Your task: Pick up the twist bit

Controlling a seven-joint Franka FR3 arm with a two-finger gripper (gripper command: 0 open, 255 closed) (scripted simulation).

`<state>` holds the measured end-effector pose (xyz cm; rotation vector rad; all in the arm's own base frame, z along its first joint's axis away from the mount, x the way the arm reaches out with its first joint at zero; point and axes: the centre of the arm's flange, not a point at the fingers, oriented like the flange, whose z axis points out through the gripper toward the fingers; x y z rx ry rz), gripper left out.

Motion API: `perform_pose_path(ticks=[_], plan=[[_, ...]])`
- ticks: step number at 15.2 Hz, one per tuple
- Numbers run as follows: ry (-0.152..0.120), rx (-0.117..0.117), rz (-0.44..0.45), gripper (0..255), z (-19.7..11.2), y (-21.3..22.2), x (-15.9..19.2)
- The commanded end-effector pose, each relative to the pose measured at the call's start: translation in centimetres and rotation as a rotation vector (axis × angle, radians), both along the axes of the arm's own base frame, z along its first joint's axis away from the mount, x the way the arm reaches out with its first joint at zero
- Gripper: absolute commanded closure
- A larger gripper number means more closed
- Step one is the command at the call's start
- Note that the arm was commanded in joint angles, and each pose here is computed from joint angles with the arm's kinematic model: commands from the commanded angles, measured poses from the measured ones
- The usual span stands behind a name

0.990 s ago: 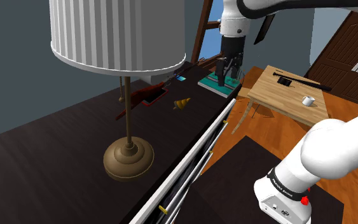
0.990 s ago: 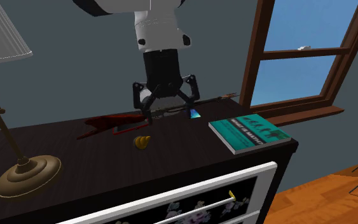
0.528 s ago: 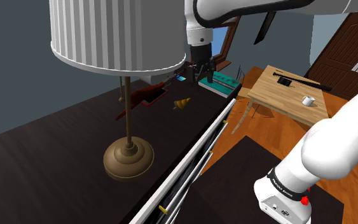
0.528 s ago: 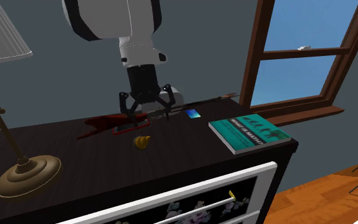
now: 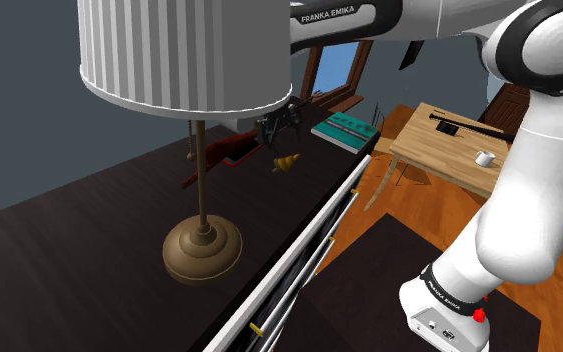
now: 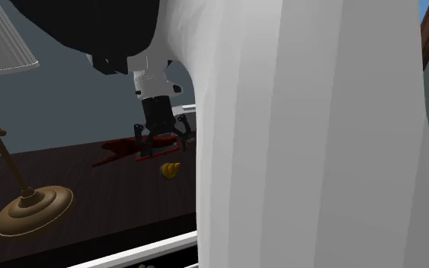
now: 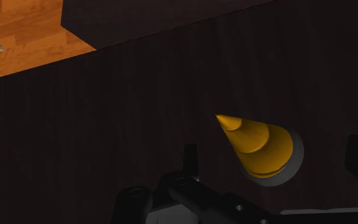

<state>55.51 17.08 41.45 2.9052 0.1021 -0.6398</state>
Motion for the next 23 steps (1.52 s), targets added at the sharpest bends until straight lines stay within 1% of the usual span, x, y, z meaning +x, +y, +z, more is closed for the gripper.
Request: perform_pose_path(ticks=[1, 6, 8, 9, 18, 23], plan=[[0.007, -0.003, 0.000, 0, -1.3, 0.4, 0.4], [0.007, -0.003, 0.000, 0, -3.9, 0.4, 0.4], [0.007, -0.003, 0.000, 0, -4.2, 0.4, 0.4], [0.007, -0.003, 0.000, 255, -4.2, 0.5, 0.4], [0.007, -0.003, 0.000, 255, -4.2, 0.4, 0.4], [0.007, -0.003, 0.000, 255, -1.6, 0.4, 0.4]])
